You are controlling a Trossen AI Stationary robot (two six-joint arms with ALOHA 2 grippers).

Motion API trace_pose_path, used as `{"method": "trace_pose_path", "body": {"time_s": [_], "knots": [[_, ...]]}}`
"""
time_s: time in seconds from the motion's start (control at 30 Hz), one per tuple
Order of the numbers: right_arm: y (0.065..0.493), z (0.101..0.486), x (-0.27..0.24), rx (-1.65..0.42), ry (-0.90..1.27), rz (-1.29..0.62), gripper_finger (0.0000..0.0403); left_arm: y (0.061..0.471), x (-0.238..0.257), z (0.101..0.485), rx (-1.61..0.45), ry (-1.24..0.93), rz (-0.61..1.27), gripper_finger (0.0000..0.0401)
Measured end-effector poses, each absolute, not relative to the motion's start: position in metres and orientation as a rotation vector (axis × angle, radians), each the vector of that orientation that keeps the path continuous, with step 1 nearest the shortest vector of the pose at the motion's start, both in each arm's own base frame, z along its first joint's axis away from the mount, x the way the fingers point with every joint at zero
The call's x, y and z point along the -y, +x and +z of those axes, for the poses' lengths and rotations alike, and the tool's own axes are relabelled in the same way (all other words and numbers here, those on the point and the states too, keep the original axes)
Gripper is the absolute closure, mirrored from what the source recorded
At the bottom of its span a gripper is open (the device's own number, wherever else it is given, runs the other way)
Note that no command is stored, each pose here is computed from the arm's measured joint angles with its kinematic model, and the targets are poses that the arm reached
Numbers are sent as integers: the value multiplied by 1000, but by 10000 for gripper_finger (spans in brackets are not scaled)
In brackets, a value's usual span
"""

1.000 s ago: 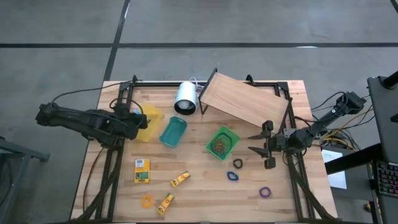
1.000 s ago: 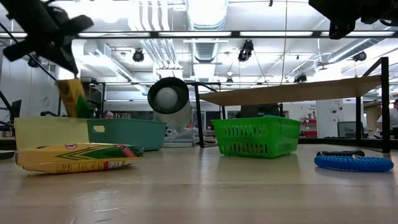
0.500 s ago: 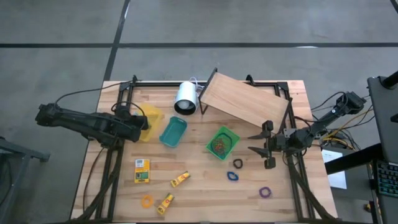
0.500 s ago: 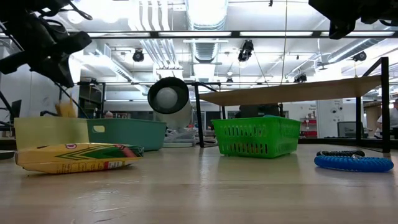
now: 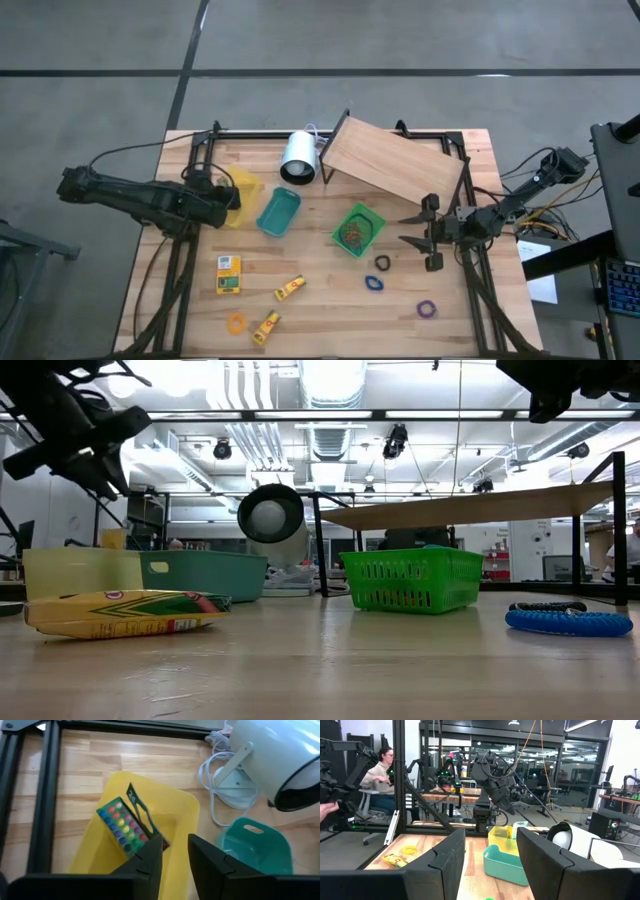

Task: Pick & Place Office Desk Supplies
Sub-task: Put the top small yellow crayon box into the yellow bin

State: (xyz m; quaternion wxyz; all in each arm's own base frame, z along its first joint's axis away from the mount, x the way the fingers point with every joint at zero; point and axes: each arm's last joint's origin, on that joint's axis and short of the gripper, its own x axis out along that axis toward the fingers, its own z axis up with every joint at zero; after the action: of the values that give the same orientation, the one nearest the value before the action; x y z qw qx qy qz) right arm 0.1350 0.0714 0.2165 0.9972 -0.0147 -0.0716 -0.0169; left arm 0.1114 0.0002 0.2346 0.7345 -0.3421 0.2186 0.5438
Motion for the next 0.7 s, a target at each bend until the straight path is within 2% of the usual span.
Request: {"method": "trace_pose_path", "body": {"time_s": [0.23,0.47,0.6,0.7], "knots": [[135,217,-71,143,-29,-33,225,123,3,260,-478,-743,1043,302],[135,217,-71,143,-29,-33,225,143,18,281,-603,-704,592,302],[135,217,-71,143,-29,-33,225,157,38,273,-633,-559,385,302],[135,217,-71,143,-29,-34,225,165,57,262,-686,-430,302,300]]}}
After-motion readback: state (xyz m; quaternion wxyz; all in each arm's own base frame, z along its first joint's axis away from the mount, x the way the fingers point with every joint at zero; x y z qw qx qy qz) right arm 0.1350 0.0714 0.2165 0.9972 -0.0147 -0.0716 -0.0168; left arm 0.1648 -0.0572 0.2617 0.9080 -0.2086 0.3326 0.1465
